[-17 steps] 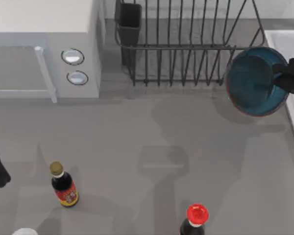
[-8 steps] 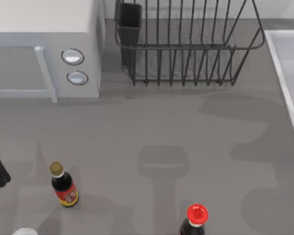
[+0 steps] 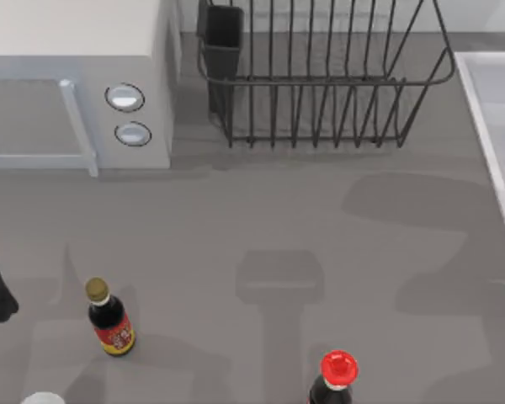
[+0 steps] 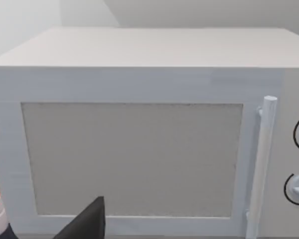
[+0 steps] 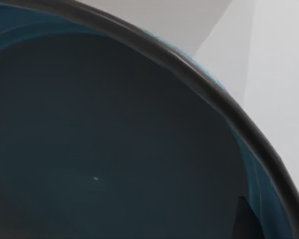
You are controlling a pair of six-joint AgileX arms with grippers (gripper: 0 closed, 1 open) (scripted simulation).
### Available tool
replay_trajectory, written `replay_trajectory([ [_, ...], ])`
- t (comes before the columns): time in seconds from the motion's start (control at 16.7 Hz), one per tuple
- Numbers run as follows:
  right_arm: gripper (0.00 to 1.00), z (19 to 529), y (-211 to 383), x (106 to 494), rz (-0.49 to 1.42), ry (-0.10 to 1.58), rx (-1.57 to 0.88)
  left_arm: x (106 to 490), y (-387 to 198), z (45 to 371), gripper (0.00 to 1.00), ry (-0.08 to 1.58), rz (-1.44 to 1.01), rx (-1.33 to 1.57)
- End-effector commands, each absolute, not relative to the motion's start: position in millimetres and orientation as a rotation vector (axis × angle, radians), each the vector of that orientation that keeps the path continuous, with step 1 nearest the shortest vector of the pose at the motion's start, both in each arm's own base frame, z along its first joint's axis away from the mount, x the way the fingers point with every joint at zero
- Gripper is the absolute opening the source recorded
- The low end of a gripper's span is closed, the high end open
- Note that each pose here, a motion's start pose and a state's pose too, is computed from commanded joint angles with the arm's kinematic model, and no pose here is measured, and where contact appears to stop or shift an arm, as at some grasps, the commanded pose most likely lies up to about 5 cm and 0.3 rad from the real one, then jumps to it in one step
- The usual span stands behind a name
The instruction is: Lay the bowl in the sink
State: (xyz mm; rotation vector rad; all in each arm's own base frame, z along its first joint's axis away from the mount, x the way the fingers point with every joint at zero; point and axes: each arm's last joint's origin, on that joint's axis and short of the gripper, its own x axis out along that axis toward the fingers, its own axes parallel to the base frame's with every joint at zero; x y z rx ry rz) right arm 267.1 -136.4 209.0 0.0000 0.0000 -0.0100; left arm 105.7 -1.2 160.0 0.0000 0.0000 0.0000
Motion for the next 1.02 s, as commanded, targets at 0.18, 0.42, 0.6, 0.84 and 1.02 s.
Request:
replay_trajectory([
  [0.18,0.0,208.4,-136.0,268.8,-0.007,0.002,0.002,105.7,-1.2,160.0,1.0,0.0,0.0,0.0],
  [0.42,0.0,185.2,-141.2,276.0,-0.006,0.009,0.008,105.7,-1.2,160.0,1.0,0.0,0.0,0.0],
  [0.6,0.0,147.4,-145.2,282.0,-0.002,0.011,0.007,105.7,-1.2,160.0,1.0,0.0,0.0,0.0],
  [0.84,0.0,96.2,-143.3,278.1,-0.004,-0.01,-0.009,105.7,-1.2,160.0,1.0,0.0,0.0,0.0],
  [1.02,0.0,69.7,-138.9,270.9,-0.008,-0.006,-0.006,105.7,-1.2,160.0,1.0,0.0,0.0,0.0],
])
